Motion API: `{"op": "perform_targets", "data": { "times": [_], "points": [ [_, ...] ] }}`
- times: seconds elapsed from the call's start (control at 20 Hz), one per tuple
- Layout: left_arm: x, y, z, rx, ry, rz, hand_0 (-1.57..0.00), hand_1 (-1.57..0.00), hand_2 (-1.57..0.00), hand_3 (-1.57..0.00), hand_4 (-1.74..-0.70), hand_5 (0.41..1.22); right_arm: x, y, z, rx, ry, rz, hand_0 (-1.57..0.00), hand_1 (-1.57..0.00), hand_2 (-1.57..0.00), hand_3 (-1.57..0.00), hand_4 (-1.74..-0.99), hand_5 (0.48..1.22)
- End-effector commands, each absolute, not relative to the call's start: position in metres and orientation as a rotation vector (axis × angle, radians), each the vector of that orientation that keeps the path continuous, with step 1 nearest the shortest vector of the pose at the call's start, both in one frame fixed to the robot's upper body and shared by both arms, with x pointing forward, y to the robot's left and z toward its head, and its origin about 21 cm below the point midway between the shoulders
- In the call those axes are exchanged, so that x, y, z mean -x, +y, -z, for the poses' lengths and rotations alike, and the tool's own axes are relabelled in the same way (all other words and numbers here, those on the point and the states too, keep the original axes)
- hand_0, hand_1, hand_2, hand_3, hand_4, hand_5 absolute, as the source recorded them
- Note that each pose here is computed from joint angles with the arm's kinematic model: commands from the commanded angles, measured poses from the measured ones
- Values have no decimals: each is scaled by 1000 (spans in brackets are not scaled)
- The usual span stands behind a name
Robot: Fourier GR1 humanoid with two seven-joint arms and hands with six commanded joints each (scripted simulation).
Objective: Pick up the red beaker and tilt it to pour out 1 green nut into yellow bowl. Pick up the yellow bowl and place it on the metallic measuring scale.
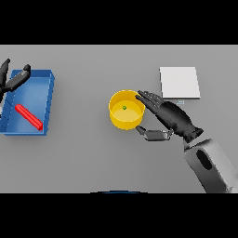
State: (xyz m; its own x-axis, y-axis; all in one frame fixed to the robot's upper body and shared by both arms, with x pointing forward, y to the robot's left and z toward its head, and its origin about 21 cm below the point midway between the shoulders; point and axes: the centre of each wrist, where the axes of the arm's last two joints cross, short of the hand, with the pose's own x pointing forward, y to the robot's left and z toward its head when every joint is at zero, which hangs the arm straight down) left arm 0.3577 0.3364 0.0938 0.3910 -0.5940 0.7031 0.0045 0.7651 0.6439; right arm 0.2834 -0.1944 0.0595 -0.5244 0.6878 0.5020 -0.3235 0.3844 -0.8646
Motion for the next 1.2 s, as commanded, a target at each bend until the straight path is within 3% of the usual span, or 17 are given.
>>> {"op": "perform_targets", "data": {
  "times": [0.0, 0.15, 0.45, 0.85, 1.15],
  "points": [
    [-357, 339, -93, -619, -1115, 411, -4, -3, -3, -2, -716, 667, -289, -188, -60, 345, -1661, -1421, 1, 1, 1, 1, -1233, 703],
    [-357, 340, -95, -616, -1108, 417, -1, -1, -1, -1, -712, 676, -302, -177, -67, 373, -1612, -1676, 1, 1, 1, 1, -1223, 705],
    [-357, 339, -96, -601, -1109, 408, 0, 0, 0, 1, -722, 688, -326, -155, -72, 356, -1469, -1975, 1, 1, 1, 1, -1219, 705],
    [-356, 343, -94, -588, -1118, 394, 1, 1, 1, 1, -723, 688, -347, -130, -55, 388, -1260, -2173, 1, 1, 1, 1, -1259, 714],
    [-354, 346, -96, -589, -1140, 398, 1, 1, 1, 1, -718, 688, -350, -118, -52, 350, -1182, -2210, 1, 1, 1, 1, -1297, 753]
  ]
}}
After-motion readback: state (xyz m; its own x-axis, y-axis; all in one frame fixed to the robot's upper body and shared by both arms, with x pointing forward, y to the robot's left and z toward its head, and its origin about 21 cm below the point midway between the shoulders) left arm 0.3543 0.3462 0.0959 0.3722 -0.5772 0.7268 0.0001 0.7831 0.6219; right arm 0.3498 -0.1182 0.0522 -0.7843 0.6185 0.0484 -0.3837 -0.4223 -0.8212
